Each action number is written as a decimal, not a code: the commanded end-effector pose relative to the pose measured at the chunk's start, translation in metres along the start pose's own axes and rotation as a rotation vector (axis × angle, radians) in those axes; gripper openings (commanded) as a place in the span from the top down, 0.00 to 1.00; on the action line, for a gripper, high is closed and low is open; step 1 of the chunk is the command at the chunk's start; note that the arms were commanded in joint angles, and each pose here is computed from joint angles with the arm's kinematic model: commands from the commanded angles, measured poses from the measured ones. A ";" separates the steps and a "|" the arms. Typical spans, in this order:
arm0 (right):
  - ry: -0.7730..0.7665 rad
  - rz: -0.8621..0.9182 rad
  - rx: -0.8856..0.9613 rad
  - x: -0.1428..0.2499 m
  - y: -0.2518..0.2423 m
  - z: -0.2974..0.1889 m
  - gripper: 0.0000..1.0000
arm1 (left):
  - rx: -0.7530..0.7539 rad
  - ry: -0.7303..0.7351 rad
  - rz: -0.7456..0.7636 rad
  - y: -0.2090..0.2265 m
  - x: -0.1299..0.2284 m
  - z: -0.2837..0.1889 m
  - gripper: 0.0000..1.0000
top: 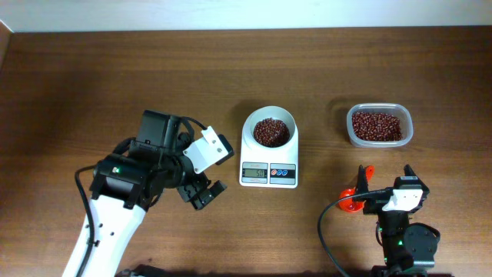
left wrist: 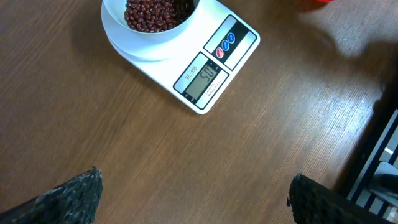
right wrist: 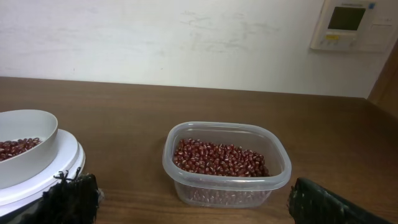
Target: Scoop and weigh 50g on scale
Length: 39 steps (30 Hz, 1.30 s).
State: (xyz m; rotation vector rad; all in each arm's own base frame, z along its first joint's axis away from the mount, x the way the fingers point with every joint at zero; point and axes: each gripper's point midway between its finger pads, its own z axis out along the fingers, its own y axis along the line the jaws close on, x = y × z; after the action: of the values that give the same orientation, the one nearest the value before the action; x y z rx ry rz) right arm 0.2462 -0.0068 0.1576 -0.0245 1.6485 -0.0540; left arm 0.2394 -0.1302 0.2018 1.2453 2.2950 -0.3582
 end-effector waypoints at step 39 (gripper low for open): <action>0.001 0.007 0.015 0.002 -0.003 0.000 0.01 | -0.752 -0.877 -0.412 0.054 0.082 -0.027 0.01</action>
State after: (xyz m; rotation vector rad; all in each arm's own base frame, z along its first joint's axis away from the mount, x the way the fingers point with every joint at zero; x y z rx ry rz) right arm 0.2461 -0.0069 0.1580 -0.0240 1.6466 -0.0547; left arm 0.2322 -0.0507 0.1865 0.2659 1.6165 -0.1724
